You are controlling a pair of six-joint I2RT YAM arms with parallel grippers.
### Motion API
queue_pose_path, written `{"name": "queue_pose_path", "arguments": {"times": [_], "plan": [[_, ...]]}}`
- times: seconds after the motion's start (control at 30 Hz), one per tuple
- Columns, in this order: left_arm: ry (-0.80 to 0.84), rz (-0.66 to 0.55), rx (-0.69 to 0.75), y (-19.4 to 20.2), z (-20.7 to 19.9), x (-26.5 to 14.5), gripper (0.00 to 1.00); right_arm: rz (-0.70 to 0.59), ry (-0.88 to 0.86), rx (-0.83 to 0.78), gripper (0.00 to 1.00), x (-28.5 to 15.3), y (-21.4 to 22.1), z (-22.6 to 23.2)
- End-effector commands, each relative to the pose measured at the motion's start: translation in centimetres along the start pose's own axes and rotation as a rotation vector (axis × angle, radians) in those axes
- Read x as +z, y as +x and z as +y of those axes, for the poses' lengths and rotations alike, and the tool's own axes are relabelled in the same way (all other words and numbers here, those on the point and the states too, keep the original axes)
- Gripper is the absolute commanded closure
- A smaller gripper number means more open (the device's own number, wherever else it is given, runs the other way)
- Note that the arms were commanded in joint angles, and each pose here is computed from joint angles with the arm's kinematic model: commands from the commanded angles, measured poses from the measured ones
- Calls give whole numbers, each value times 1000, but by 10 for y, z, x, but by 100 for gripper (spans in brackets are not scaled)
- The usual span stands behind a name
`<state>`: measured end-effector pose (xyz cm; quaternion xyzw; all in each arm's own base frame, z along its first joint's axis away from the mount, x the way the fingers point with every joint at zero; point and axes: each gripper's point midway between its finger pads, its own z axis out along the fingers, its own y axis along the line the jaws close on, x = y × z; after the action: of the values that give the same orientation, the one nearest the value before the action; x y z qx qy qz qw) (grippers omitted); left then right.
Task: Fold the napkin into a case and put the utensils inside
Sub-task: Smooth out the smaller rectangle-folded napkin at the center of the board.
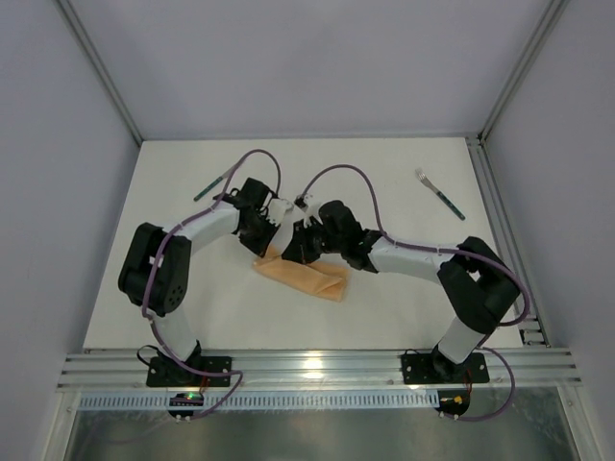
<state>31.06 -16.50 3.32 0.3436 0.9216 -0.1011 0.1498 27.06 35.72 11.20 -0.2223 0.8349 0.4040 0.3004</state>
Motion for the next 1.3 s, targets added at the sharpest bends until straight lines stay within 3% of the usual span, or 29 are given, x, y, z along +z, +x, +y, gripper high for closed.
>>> {"name": "queue_pose_path", "arguments": {"times": [0.0, 0.1, 0.63, 0.77, 0.87, 1.0, 1.17, 1.27], "plan": [[-3, -24, -29, -9, 4, -7, 87, -275, -156, -57, 92, 16, -58, 56], [-3, -23, -41, -7, 5, -7, 86, -260, -148, -36, 96, 31, -49, 49], [6, -29, -74, -7, 7, -4, 79, -114, 4, 83, 96, 80, 20, -15], [10, -49, -94, -13, 9, -10, 64, -34, 73, 90, 96, 84, 41, -31], [8, -63, -96, -20, 10, -18, 61, 1, 93, 82, 96, 87, 50, -38], [20, -78, -93, -31, 7, -33, 62, 18, 100, 79, 96, 88, 52, -40], [47, -78, -81, -34, 2, -41, 86, 28, 93, 83, 96, 88, 55, -40], [89, -49, -62, -26, -6, -31, 82, 24, 84, 100, 96, 88, 55, -39]]}}
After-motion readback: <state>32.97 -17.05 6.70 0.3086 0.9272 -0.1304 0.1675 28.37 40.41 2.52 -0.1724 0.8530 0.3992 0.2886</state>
